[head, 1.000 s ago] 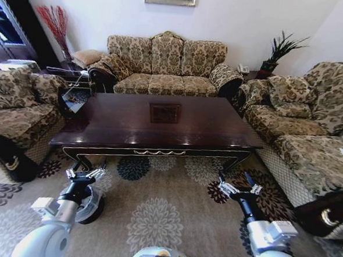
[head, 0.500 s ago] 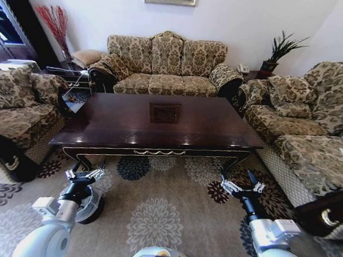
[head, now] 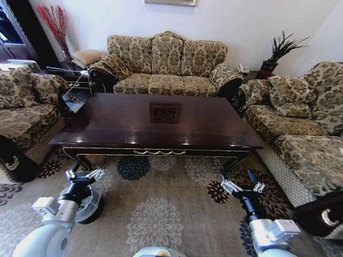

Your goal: Move to the front of the table and place the trash on the table into the trash bin.

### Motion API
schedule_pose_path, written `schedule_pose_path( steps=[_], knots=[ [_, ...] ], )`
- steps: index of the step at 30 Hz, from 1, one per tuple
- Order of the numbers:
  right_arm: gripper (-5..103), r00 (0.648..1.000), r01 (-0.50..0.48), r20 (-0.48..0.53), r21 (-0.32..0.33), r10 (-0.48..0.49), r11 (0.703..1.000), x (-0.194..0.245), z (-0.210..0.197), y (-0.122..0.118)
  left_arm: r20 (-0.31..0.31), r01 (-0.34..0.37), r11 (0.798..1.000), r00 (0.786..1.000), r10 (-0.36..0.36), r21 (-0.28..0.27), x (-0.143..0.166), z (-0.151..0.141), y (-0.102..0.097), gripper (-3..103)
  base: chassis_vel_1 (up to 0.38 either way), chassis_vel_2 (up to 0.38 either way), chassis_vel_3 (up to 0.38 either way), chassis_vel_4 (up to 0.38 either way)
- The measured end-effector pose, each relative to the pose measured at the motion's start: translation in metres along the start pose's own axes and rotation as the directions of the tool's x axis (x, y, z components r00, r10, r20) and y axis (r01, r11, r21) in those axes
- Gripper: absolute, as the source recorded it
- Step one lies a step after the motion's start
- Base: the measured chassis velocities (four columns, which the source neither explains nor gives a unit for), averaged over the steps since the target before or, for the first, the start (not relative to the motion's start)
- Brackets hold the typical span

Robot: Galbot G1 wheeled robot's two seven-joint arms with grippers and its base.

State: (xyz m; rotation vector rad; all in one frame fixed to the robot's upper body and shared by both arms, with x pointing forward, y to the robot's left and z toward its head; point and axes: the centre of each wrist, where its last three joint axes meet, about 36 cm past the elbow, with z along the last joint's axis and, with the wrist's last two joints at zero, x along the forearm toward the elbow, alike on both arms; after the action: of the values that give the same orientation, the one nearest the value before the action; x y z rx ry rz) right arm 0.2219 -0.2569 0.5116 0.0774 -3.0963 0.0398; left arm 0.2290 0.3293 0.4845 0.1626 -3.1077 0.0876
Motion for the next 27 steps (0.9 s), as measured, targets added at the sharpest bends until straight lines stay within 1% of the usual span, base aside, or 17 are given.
schedule_pose_path(
  steps=[27],
  knots=[
    [100, 1.000, 0.000, 0.001, 0.000, 0.000, 1.000, 0.0000, 0.0002, -0.0001, 0.000, 0.000, 1.000, 1.000, 0.000, 0.000, 0.0000, 0.0000, 0.0000, 100, 0.000, 0.000, 0.000, 0.000]
  ],
)
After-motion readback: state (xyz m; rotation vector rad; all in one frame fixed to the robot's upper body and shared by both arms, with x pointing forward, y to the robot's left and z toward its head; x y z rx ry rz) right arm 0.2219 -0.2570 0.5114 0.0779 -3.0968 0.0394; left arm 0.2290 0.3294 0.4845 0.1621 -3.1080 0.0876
